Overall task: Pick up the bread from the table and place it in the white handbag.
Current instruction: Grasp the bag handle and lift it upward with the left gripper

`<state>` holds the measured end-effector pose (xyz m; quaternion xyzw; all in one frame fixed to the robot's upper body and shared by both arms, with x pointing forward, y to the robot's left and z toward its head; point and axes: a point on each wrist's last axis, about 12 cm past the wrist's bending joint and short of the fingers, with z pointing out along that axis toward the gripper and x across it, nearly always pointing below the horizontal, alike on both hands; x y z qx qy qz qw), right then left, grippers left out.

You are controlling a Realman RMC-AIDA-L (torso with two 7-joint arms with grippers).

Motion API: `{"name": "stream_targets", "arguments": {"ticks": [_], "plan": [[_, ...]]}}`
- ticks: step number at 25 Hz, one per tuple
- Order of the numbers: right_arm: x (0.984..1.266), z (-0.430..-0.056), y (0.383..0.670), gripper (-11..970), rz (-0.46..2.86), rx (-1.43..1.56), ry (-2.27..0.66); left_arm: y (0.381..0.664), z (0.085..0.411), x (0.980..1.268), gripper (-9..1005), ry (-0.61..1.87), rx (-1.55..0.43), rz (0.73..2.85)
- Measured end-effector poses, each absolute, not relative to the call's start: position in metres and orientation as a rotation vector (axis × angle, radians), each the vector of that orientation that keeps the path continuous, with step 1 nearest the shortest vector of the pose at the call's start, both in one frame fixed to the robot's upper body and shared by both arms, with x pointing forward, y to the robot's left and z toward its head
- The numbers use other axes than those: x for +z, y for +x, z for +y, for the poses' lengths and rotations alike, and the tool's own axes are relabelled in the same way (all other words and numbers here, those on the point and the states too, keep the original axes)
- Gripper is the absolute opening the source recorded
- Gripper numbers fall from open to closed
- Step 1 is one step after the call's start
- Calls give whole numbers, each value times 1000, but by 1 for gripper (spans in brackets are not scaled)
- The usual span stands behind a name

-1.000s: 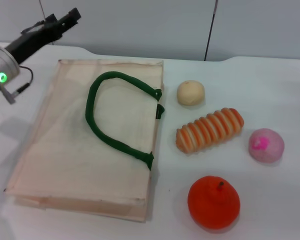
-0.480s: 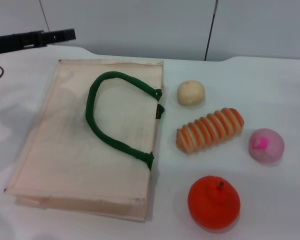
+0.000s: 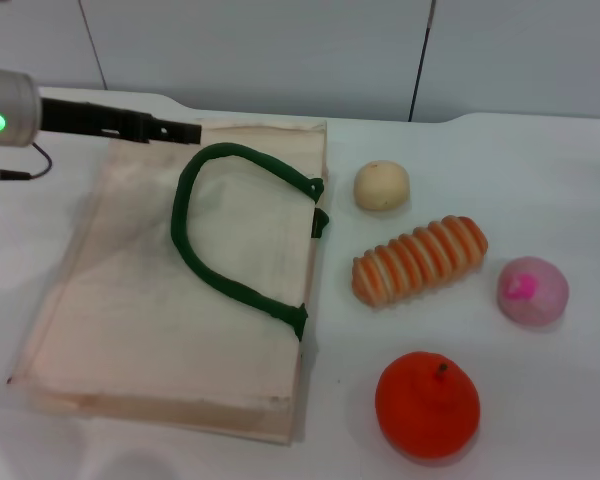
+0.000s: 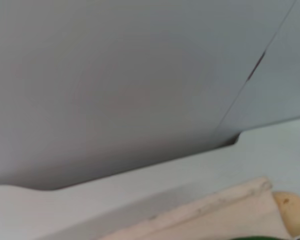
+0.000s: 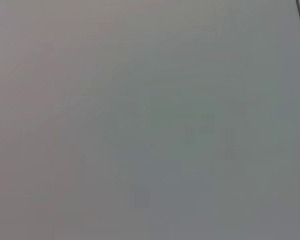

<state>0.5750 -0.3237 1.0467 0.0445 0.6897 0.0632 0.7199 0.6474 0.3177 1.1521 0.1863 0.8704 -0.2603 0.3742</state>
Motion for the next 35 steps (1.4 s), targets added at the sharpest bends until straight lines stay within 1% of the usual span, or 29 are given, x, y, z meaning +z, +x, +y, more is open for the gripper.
{"name": "stream_targets", "arguments": {"ticks": [7,14,19,29,35], "plan": [[1048,-323,576,892,1522,143,96,653,295,1133,884,503,-665,2281],[1049,-322,577,892,1514,147,94,653,295,1126,885,473,-647,2309],[1049,-321,578,892,1513,150,95,656,286,1119,882,468,-633,2315],[1051,-319,580,892,1507,162,97,659,281,1111,877,446,-594,2323],[1051,-319,580,891,1507,162,97,659,279,1109,798,438,-593,2324]]}}
